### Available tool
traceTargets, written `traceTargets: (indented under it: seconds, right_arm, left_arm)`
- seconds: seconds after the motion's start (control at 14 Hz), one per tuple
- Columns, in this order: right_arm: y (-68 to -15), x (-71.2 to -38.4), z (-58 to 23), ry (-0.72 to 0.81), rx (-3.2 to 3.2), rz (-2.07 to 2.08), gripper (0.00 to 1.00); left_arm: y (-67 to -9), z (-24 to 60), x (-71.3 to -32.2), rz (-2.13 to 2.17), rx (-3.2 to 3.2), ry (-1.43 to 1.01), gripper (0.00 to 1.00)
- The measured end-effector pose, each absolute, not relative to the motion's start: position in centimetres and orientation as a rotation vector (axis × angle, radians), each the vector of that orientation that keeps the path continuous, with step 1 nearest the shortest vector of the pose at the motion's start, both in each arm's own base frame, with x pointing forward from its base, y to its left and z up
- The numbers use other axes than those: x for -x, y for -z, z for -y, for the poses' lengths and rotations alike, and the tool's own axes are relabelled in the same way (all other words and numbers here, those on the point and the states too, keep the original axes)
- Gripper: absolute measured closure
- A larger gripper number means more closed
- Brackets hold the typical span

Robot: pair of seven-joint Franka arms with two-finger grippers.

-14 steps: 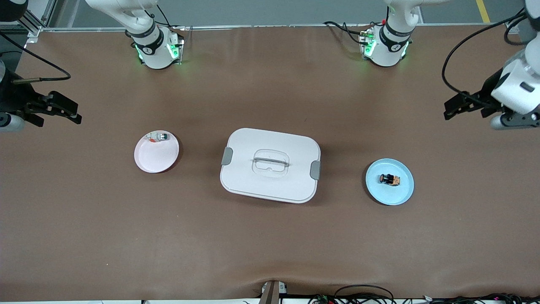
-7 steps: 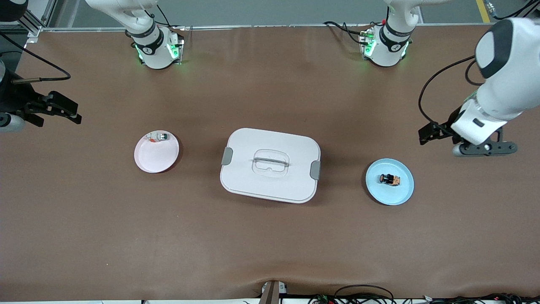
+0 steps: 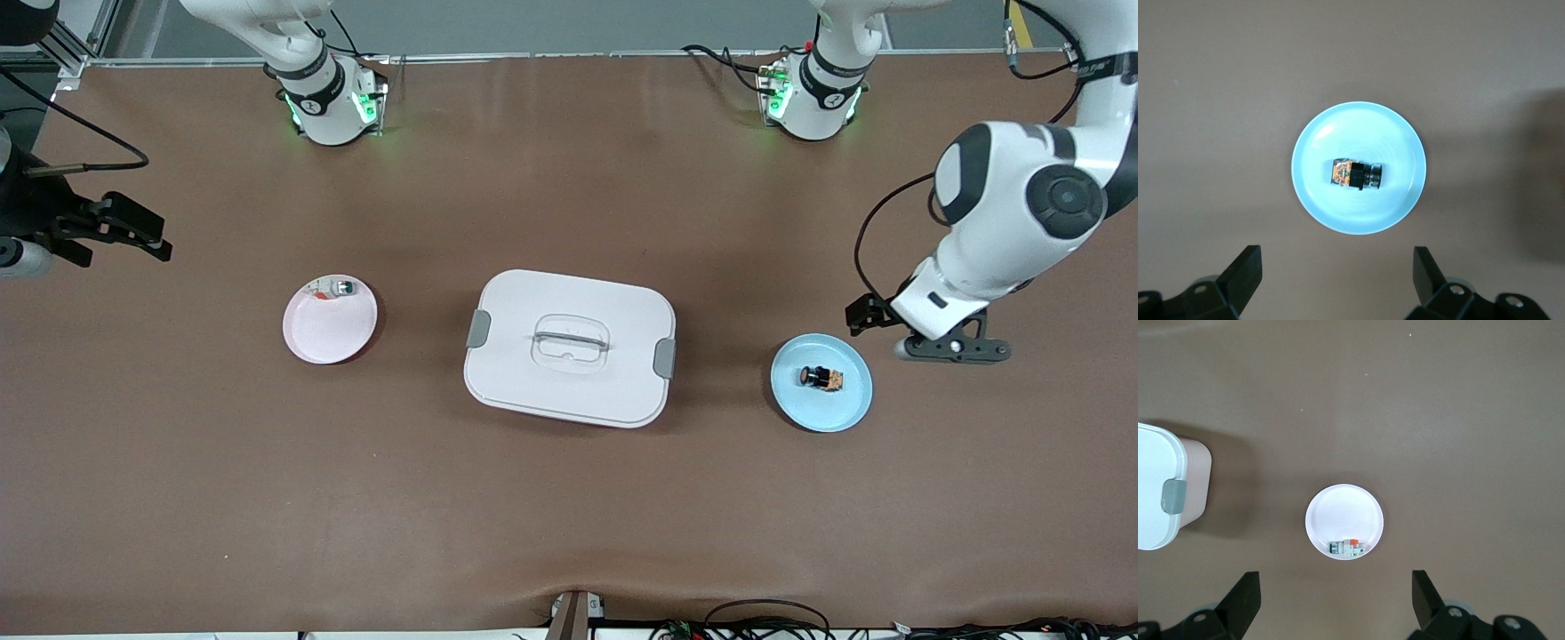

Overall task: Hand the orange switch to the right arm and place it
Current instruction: 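Reach the left gripper down to the orange switch on the blue dish, then close the left gripper on the orange switch and lift it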

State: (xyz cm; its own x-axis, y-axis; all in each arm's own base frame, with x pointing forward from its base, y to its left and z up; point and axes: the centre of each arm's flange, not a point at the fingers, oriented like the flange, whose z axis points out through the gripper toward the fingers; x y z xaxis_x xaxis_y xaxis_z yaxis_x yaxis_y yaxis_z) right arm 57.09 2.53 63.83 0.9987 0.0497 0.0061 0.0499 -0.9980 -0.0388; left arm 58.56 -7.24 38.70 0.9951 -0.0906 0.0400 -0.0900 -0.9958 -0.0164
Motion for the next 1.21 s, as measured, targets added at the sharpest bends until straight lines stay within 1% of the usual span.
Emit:
traceTargets:
  seconds: [0.71, 1.21]
  right_arm:
    - [-63.8, -57.1, -2.5, 0.004, 3.102, 0.077, 0.00]
    - [-63.8, -57.1, -2.5, 0.002, 3.102, 0.076, 0.00]
  left_arm:
    - [-27.0, 7.8, -60.3, -0.226, 3.122, 0.113, 0.00]
    - [-22.6, 6.9, -60.7, -0.269, 3.137, 0.111, 0.00]
